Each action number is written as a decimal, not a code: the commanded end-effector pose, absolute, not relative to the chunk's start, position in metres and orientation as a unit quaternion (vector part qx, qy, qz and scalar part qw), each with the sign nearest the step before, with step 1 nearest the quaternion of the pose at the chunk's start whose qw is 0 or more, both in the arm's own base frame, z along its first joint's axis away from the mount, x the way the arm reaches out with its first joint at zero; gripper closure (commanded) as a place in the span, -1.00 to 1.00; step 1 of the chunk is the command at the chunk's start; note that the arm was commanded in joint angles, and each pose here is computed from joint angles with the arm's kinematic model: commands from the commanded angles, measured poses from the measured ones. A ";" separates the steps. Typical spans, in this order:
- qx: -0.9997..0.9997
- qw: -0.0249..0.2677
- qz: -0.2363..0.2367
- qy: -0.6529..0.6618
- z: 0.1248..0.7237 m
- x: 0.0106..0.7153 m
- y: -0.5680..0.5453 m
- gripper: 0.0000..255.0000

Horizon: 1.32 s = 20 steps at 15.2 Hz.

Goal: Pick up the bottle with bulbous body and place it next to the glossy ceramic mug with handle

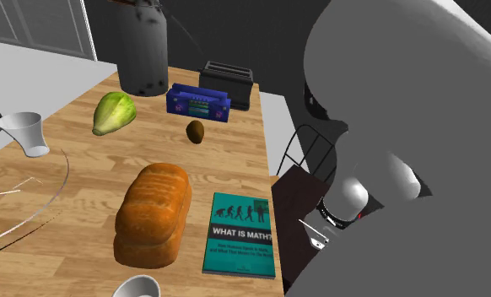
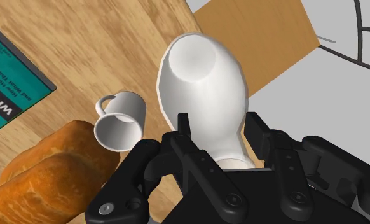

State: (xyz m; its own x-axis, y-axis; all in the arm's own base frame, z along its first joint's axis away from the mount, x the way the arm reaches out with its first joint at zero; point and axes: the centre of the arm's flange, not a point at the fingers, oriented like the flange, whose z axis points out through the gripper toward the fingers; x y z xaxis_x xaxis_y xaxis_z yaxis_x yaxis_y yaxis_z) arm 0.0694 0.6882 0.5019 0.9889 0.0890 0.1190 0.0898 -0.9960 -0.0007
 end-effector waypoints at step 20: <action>-0.997 0.003 -0.060 -0.045 0.440 0.069 0.689 -1.00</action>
State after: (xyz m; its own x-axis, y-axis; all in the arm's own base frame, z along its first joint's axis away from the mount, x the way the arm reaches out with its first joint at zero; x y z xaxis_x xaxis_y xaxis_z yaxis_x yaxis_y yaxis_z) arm 0.0689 0.6890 0.4399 0.9889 0.0891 0.1190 0.0899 -0.9960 -0.0012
